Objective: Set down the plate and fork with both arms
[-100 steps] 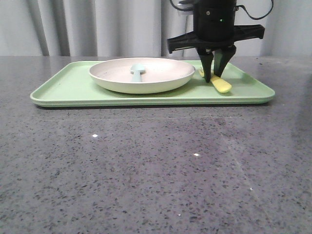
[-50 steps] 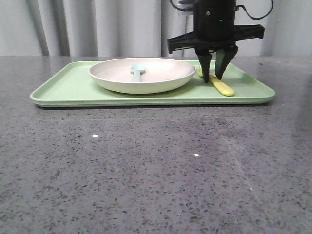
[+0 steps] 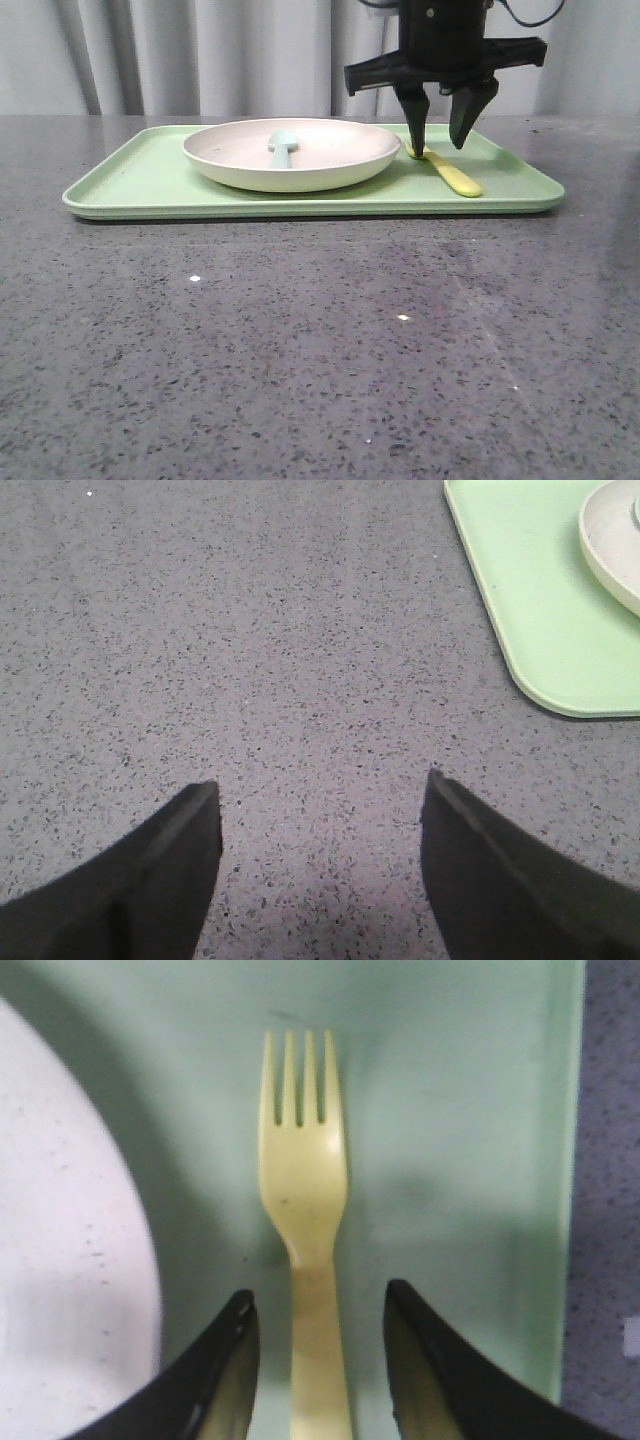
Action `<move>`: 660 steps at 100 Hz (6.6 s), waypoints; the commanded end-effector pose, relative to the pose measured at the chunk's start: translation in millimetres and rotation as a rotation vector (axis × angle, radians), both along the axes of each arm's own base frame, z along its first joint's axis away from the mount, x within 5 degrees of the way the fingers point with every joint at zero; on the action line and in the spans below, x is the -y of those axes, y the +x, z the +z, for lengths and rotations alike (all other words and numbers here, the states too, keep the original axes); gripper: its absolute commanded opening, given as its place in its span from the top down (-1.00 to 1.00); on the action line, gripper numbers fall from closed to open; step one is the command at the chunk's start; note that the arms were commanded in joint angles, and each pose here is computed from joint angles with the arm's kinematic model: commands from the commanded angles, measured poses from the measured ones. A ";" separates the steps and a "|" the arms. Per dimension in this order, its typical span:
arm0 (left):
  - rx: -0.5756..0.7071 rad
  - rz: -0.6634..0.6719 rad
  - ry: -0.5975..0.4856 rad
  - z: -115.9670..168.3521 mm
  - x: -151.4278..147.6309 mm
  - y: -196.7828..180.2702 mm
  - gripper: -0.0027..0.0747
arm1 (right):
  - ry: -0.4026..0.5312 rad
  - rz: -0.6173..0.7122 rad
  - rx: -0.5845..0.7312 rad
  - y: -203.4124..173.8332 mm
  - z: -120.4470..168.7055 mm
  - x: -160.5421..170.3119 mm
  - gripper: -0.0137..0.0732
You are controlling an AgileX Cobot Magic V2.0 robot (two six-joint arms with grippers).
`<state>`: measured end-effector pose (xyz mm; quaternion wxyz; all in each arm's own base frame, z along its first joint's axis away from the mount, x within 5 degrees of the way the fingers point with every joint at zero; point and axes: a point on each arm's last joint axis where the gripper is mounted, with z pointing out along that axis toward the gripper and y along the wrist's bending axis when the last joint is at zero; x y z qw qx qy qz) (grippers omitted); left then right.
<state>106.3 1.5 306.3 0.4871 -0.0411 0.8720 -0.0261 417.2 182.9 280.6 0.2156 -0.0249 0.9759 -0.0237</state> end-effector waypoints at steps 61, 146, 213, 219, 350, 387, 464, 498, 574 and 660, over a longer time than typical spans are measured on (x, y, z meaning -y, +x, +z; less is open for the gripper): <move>0.110 0.012 -0.013 16.0 -0.3 3.2 -0.18 | -0.024 0.022 0.451 -74.4 158.5 58.0 -0.04; 0.110 0.012 -0.013 16.0 -0.3 3.2 -0.18 | -0.053 -0.139 0.523 -214.9 103.4 176.3 0.02; 0.110 0.012 -0.013 16.0 -0.3 3.2 -0.18 | -0.007 -0.052 0.668 -332.4 61.4 189.2 0.02; 0.110 0.012 -0.013 16.0 -0.3 3.2 -0.18 | -0.001 -0.035 0.667 -335.0 58.3 188.2 0.02; 0.110 0.012 -0.013 16.0 -0.3 3.2 0.98 | 0.059 -0.013 0.695 -334.1 57.4 183.1 0.96; 0.110 0.012 -0.013 16.0 -0.3 3.2 0.98 | 0.059 -0.013 0.695 -334.1 57.4 183.1 0.96; 0.427 0.037 0.032 9.4 -3.0 0.1 0.98 | 0.059 -0.013 0.694 -334.1 57.3 183.1 0.96; 0.574 0.047 0.074 -60.5 -2.7 -34.0 0.98 | 0.059 -0.013 0.694 -334.1 57.3 183.1 0.96; 0.708 -0.011 0.109 -91.1 1.3 -53.2 0.98 | 0.058 -0.014 0.690 -334.3 56.9 183.2 0.96; 0.720 -0.033 0.105 -90.1 2.5 -53.3 0.98 | 0.058 -0.014 0.690 -334.3 56.9 183.2 0.96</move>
